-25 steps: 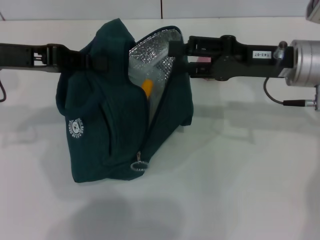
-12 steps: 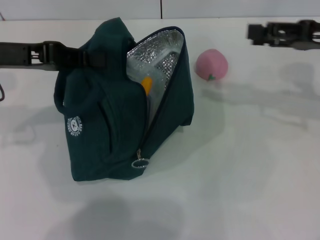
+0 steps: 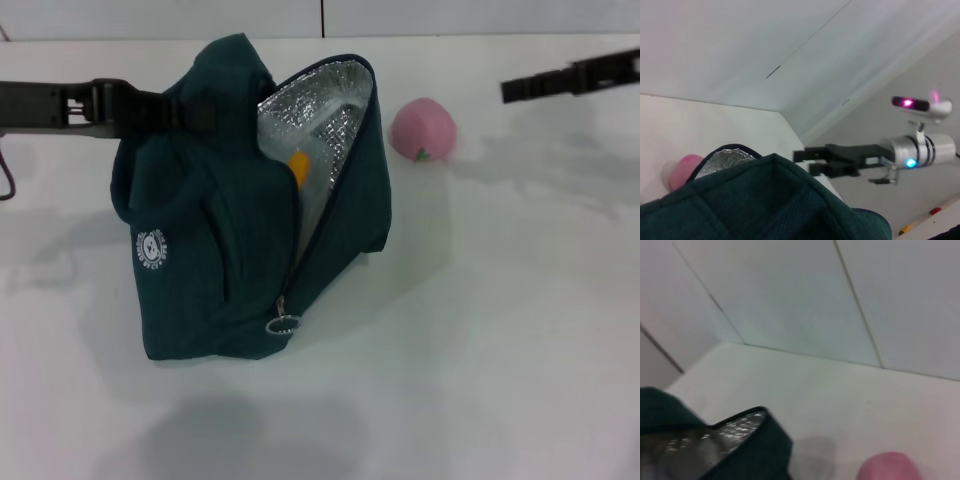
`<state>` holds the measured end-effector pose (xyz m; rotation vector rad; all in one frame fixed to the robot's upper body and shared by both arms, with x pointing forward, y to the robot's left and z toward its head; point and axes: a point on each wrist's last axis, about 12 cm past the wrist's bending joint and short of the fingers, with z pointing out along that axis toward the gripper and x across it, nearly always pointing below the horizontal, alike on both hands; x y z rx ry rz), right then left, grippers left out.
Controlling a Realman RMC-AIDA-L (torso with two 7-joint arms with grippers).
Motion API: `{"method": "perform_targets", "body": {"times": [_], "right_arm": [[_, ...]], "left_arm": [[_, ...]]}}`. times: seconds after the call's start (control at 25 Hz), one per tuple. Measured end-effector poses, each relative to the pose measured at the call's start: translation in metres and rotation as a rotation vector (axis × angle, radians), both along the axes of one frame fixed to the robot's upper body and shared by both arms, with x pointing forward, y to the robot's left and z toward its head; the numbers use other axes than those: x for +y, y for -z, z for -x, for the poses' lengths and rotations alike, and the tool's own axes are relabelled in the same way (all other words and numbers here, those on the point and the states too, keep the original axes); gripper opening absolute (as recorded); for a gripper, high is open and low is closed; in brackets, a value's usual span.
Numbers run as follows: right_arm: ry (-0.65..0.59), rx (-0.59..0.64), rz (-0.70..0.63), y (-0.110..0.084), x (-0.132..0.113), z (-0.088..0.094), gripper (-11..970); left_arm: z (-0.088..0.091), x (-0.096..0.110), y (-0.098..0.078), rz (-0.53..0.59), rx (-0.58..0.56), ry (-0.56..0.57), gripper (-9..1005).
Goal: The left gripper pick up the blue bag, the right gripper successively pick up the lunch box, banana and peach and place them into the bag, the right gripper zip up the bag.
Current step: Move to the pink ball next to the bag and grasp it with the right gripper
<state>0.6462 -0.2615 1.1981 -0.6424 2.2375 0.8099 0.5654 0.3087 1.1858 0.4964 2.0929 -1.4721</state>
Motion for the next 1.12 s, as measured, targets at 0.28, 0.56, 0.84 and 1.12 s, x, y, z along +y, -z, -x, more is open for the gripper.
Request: {"method": "perform_targets", "body": {"times": [0.28,0.56,0.84,1.12], "right_arm": [[0.029,0.060,0.110,0.000,0.043,-0.035,703],[0.053,0.103,0.163,0.005,0.068,-0.051,705],[0.094,0.086,0.197,0.022,0.074,-0.053,709],[0.106,0.030,0.229,0.039,0.093,-0.051,712]], "left_arm": [[-0.001,-0.002,-0.001,0.001,-0.010,0.007,36],[-0.003,-0.006,-0.002,0.001,-0.018,0.019,36],[-0.008,-0.020,-0.005,0.011,-0.030,0.043,36],[-0.010,-0.022,-0.003,0.008,-0.039,0.035,36]]}}
